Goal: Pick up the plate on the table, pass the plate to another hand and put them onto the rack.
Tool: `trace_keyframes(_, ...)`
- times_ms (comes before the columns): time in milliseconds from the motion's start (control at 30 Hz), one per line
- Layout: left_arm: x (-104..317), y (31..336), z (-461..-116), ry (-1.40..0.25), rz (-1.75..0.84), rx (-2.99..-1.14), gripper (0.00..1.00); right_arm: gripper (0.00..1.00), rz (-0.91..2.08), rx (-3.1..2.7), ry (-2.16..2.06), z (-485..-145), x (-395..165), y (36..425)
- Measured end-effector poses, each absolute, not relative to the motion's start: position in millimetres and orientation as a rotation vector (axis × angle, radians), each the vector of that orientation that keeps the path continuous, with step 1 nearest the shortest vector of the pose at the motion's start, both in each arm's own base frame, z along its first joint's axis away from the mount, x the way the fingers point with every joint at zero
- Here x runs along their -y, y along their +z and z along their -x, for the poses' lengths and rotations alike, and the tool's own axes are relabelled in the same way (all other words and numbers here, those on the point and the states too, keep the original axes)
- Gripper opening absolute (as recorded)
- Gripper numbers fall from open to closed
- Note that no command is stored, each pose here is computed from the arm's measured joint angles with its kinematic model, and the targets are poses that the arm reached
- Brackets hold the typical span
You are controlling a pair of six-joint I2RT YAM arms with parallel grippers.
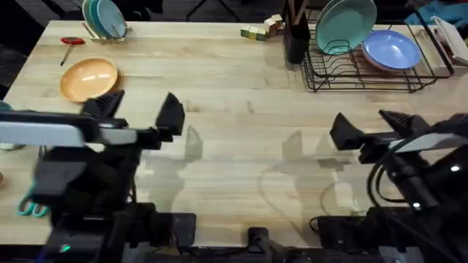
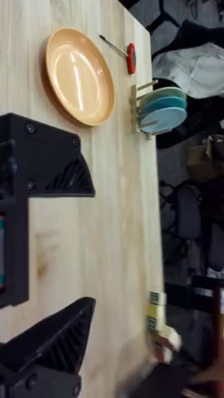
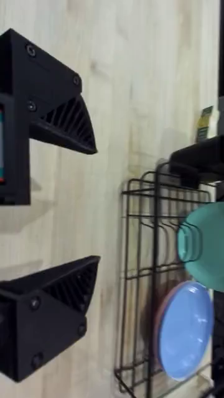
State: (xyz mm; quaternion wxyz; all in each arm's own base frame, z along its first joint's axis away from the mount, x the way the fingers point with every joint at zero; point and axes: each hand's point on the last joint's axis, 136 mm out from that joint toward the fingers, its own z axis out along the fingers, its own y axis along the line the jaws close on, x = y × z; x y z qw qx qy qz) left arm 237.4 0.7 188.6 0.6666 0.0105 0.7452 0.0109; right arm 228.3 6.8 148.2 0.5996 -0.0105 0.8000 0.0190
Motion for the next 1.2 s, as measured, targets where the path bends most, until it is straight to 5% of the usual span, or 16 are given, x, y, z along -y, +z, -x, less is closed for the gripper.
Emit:
trace_keyframes(600,-1,288,-282,-0.033,0.064,-2.011,0.992,0.993,0.022,-2.052,0.054,-271,-7,255)
trace_keyframes(1200,0,303,-309,-0.035,0.072,-2.289,0.994,0.993,0.043,-2.276,0.122,-302,-16,300)
